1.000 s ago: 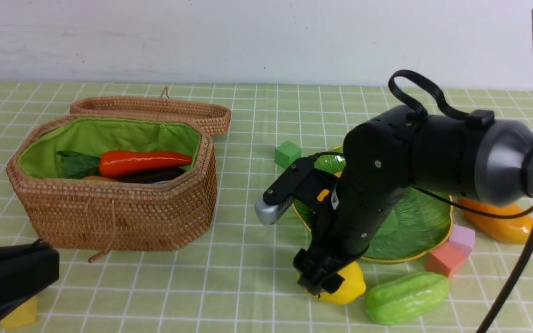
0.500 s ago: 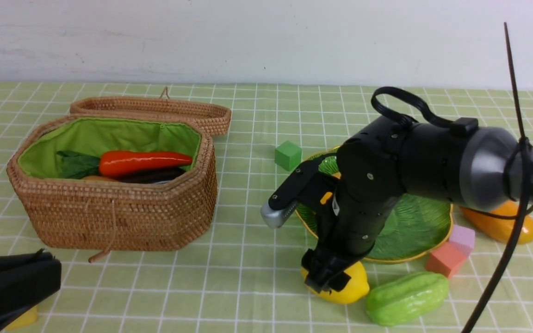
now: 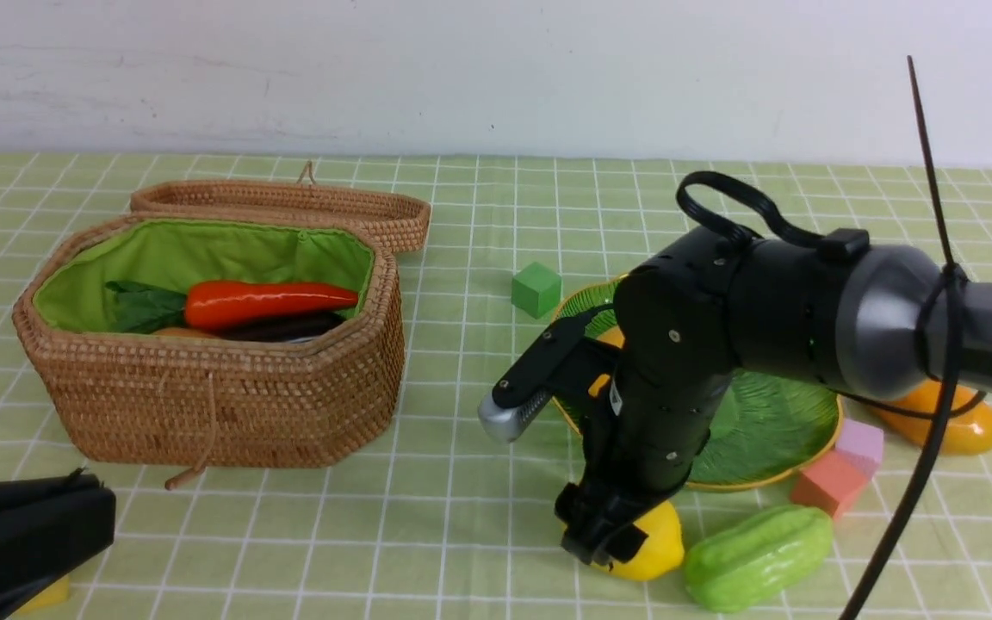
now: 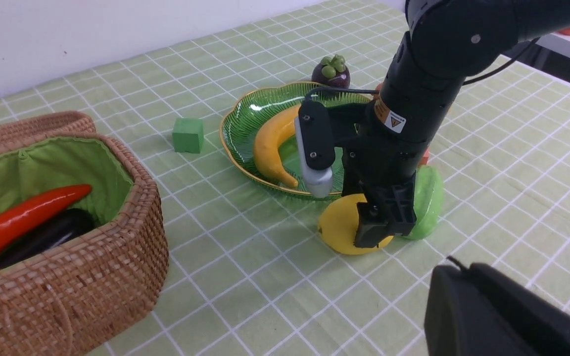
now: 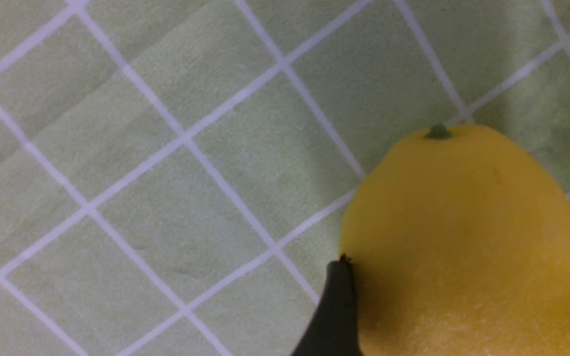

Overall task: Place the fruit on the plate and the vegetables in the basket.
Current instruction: Use the right arm to grab a lemon and put it into the right plate

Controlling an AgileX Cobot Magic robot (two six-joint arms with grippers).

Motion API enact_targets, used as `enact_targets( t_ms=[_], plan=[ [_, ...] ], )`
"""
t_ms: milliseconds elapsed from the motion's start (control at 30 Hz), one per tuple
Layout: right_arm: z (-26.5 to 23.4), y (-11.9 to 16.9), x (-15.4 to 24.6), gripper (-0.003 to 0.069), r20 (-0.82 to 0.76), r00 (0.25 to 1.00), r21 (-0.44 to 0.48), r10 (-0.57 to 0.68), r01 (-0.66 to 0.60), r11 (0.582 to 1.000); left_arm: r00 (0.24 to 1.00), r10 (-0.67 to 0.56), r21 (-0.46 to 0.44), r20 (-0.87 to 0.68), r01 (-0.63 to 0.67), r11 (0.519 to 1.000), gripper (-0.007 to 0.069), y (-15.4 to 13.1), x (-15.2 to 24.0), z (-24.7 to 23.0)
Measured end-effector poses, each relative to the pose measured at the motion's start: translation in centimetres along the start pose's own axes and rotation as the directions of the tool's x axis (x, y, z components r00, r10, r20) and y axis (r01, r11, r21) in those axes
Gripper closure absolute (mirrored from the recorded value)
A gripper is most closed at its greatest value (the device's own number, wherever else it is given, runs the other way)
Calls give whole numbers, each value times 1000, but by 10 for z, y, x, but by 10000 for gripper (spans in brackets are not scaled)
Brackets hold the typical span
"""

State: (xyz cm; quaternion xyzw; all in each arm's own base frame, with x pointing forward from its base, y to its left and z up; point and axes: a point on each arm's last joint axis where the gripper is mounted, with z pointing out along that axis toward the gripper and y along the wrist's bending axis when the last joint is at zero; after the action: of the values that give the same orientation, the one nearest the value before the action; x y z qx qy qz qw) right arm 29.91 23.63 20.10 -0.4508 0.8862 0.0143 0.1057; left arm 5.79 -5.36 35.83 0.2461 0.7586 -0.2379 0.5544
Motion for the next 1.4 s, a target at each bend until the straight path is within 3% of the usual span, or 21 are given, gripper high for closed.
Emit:
enact_targets(
  t_ms=[933,1100,1233,1400],
  plan=[
    [12,3,-8,79,-23,999,-8,-43,42,999,1000,1,0,0,-1,1000,607,0,0,0],
    [6,5,-13,79,-78,997,-56,-24,20,998,1000,2,0,0,-2,1000,605,0,0,0],
    [-18,7,-21,79,-72,997,-80,-11,5,997,1000,1,0,1,-1,1000,603,0,0,0],
    [-71,-11,-22,79,69,993,2,95,-95,995,1000,6,-4,11,-6,1000,602,0,-1,0]
  ],
)
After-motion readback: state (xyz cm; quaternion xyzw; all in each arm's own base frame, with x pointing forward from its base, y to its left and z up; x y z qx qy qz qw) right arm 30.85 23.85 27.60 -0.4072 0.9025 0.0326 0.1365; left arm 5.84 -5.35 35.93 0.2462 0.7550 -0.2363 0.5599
